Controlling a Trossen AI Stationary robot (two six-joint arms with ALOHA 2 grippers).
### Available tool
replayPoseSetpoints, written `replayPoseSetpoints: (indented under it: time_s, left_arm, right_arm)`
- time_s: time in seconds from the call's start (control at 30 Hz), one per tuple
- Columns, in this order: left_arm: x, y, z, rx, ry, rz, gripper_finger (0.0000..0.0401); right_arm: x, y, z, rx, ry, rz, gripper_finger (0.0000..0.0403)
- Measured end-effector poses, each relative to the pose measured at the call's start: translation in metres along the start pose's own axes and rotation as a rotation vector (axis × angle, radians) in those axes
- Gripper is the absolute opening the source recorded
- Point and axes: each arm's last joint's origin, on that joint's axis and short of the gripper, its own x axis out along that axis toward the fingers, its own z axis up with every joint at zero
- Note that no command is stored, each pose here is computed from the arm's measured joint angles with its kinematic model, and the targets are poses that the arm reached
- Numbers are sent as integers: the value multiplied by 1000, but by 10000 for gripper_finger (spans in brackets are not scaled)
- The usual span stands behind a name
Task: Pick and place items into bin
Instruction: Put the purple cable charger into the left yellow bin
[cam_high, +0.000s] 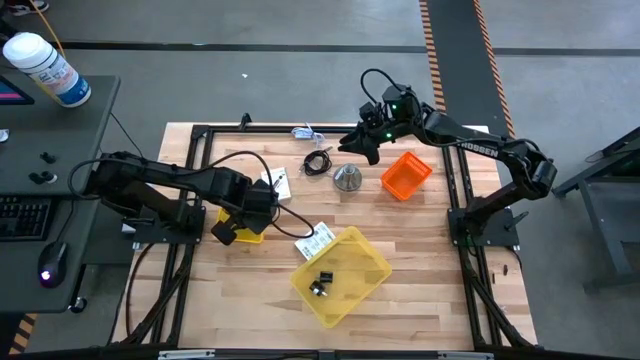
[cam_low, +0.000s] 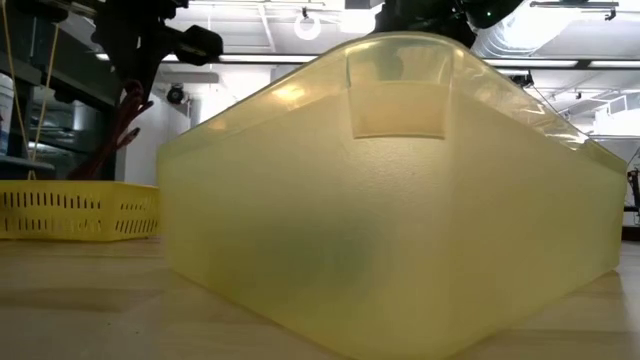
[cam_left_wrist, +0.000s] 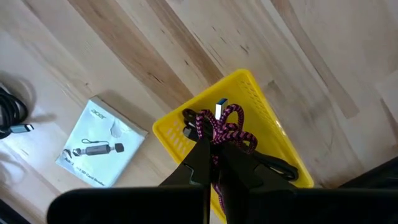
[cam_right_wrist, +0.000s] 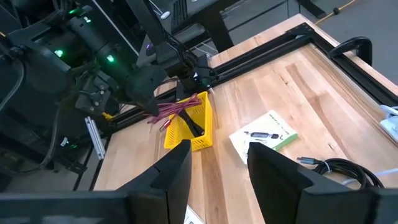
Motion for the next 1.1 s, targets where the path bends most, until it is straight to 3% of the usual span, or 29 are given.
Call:
replayPoseSetpoints:
  time_s: [0.9, 1.1]
  left_arm:
    - [25, -4, -3, -3, 8, -37, 0]
    - [25, -4, -2, -27, 1, -42, 19]
  right_arm:
    - [0, 0, 0, 0, 0, -1, 147]
    - [0, 0, 0, 0, 0, -1, 149]
